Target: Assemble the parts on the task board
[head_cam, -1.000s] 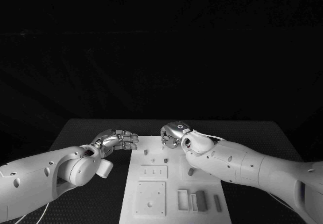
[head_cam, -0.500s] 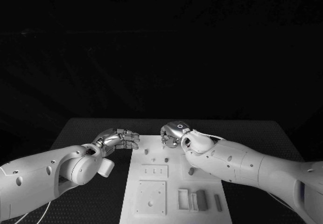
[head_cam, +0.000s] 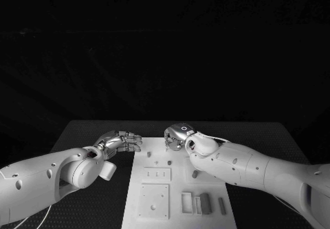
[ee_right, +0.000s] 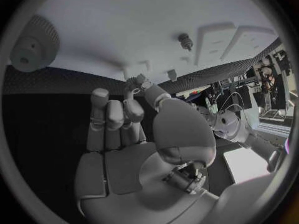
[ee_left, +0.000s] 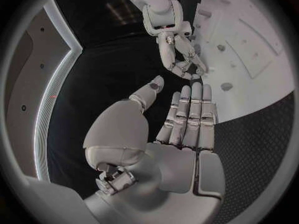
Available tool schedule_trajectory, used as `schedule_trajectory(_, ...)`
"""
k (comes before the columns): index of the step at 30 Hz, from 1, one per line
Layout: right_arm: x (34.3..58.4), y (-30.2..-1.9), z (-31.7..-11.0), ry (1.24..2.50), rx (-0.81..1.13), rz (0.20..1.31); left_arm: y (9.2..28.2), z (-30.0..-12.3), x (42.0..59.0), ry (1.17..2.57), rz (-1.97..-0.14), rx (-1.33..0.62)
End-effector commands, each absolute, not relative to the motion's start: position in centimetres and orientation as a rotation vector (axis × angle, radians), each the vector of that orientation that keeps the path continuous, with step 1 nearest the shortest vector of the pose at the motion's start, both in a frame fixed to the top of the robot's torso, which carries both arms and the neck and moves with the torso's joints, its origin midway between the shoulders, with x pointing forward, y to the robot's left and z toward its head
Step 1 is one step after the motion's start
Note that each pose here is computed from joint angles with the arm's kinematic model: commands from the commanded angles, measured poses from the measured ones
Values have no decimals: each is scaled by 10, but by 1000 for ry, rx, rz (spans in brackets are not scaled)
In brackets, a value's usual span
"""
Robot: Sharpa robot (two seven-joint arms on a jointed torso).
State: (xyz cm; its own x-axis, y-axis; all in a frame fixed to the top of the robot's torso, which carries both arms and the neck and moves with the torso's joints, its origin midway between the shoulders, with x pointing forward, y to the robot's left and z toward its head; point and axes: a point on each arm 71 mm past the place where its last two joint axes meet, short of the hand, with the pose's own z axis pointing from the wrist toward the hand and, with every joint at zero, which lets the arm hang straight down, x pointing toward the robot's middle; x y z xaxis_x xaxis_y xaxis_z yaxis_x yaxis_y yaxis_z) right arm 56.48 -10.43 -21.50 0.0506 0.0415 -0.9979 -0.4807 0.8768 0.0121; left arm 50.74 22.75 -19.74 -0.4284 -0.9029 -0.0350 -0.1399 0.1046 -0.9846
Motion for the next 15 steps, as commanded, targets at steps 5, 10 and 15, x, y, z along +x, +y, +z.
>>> schedule_trajectory(5, 565, -103, -216, 1485, -388, 403, 224, -196, 507, 1690, -1408, -1017)
schedule_trajectory(10, 566, -104, -217, 1490, -387, 396, 225, -196, 507, 1689, -1407, -1018)
schedule_trajectory(15, 567, -107, -217, 1491, -381, 385, 225, -196, 507, 1689, -1406, -1018)
